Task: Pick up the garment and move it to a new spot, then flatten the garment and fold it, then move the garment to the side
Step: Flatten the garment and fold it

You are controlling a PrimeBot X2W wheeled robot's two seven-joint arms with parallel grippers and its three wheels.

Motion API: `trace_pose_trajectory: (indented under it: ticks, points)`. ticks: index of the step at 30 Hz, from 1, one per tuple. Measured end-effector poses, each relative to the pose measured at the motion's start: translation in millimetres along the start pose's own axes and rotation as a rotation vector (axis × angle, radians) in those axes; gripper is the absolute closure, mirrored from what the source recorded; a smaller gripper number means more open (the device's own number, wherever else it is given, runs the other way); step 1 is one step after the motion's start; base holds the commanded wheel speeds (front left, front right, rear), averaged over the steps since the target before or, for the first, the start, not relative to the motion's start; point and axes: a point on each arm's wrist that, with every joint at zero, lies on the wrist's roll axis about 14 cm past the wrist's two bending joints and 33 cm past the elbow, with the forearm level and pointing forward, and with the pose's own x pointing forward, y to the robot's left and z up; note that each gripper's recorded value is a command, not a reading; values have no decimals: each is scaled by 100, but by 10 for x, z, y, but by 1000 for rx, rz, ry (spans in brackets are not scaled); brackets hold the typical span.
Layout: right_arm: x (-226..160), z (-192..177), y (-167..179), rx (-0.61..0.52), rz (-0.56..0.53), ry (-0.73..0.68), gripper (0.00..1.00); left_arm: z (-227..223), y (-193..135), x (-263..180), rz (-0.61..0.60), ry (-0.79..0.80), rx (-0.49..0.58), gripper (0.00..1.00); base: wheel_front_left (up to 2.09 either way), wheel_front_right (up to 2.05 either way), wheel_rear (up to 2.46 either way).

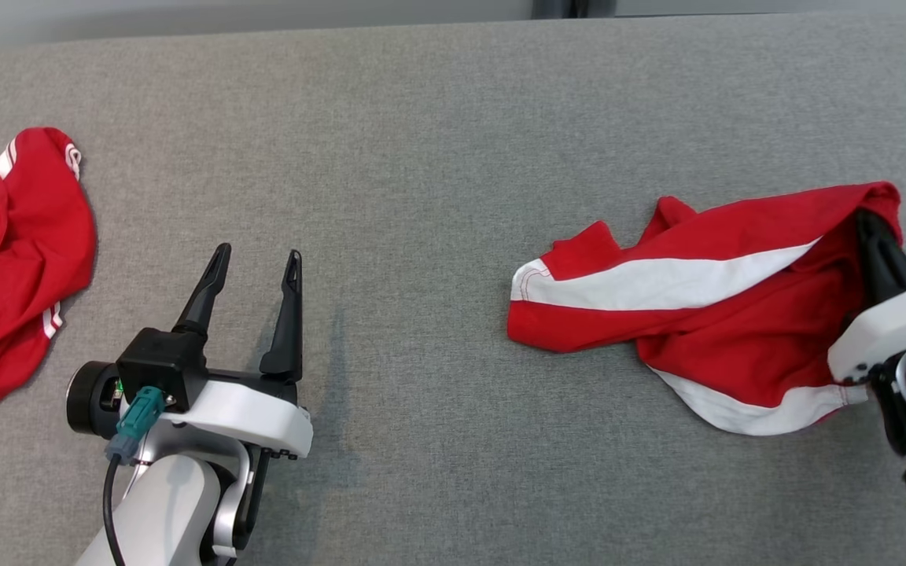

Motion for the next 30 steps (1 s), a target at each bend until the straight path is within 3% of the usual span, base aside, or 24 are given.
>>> trace_pose_trajectory:
  ticks: [9,18,19,21,22,30]
  points:
    - [-479,-70,134,7,50,39,100,70,-106,-41,-24,-14,-6,0,0,0,0]
    - [-973,597,86,22,-4,-161,100,202,-128,-142,-33,-38,1,0,0,0,0]
    - [-1021,659,99,18,-8,-177,80,228,-134,-156,-35,-44,3,0,0,0,0]
    - [-1115,790,134,23,-11,-217,9,272,-153,-194,-40,-52,5,0,0,0,0]
    - [-1156,840,141,22,-15,-229,0,289,-156,-215,-41,-55,6,0,0,0,0]
    - [-1485,938,97,65,-66,-263,0,428,-128,-475,-26,-79,9,0,0,0,0]
